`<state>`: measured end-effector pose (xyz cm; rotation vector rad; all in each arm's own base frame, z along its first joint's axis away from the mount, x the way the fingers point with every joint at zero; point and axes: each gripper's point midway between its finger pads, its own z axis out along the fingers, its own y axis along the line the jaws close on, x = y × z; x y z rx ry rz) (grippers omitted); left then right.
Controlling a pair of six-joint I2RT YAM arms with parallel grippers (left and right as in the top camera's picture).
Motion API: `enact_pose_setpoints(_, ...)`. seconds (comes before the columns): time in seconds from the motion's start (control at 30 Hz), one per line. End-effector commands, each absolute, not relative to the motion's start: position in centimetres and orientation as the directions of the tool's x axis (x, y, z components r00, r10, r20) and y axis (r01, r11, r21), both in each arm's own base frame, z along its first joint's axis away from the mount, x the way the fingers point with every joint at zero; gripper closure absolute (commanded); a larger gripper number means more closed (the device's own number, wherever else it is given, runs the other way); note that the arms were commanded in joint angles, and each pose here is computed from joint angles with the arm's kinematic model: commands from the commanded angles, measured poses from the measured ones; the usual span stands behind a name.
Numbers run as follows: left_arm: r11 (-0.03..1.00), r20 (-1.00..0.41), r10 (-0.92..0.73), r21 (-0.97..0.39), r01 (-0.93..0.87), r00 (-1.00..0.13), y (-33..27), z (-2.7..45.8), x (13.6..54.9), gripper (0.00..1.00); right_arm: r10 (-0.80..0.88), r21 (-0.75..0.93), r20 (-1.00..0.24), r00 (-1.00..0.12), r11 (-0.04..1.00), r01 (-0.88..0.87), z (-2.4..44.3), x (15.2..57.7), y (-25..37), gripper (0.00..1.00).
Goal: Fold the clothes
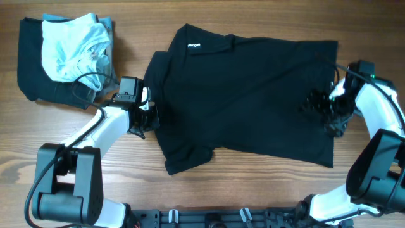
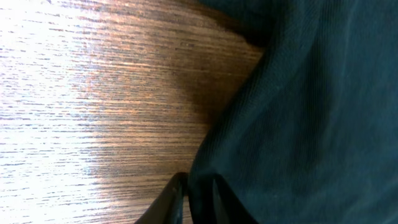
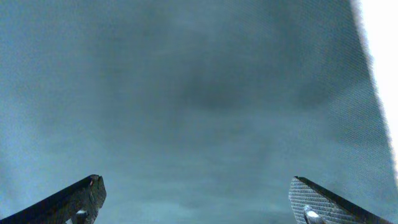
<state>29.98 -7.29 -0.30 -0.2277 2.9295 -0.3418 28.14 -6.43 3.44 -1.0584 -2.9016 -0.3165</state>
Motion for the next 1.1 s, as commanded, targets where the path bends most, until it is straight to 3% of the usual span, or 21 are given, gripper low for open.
enact_pose_setpoints(0.0, 0.964, -0.103, -0.161, -0.227, -0.135, -0.982, -7.3, -1.8, 28.6, 0.85, 0.773, 0.039, 0.116, -0.624, 0.624, 0.780, 1.7, 24.8, -10.7, 0.00)
enact_pose_setpoints(0.2, 0.965, -0.087, -0.162, -0.224, -0.139, -0.983, -7.2, -1.9, 28.2, 0.69, 0.804, 0.104, 0.231, -0.547, 0.539, 0.836, 2.1, 21.1, -12.7, 0.05)
enact_pose_setpoints(0.43, 0.959, -0.053, -0.159, -0.247, -0.141, -0.986, -7.7, -1.3, 27.3, 0.50, 0.801, 0.140, 0.289, -0.525, 0.507, 0.851, 0.2, 19.5, -10.9, 0.11)
enact_pose_setpoints(0.57, 0.957, -0.060, -0.158, -0.254, -0.138, -0.986, -7.7, 0.1, 27.1, 0.44, 0.822, 0.128, 0.295, -0.486, 0.470, 0.873, -1.6, 18.6, -10.1, 0.31)
enact_pose_setpoints(0.77, 0.955, -0.124, -0.159, -0.272, -0.121, -0.979, -7.7, 3.4, 26.8, 0.39, 0.826, 0.124, 0.292, -0.482, 0.467, 0.875, -2.4, 18.1, -9.8, 0.77)
enact_pose_setpoints(0.83, 0.954, -0.137, -0.160, -0.275, -0.117, -0.978, -7.7, 4.1, 26.7, 0.38, 0.826, 0.125, 0.292, -0.482, 0.467, 0.875, -2.4, 18.1, -9.8, 0.79)
enact_pose_setpoints(0.9, 0.952, -0.144, -0.159, -0.285, -0.113, -0.977, -7.8, 4.9, 26.3, 0.38, 0.825, 0.127, 0.288, -0.486, 0.470, 0.873, -2.4, 18.2, -9.9, 0.72)
enact_pose_setpoints(1.07, 0.926, -0.098, -0.136, -0.367, -0.091, -0.986, -9.6, 5.6, 25.1, 0.39, 0.821, 0.129, 0.287, -0.493, 0.477, 0.870, -2.4, 18.2, -9.9, 0.69)
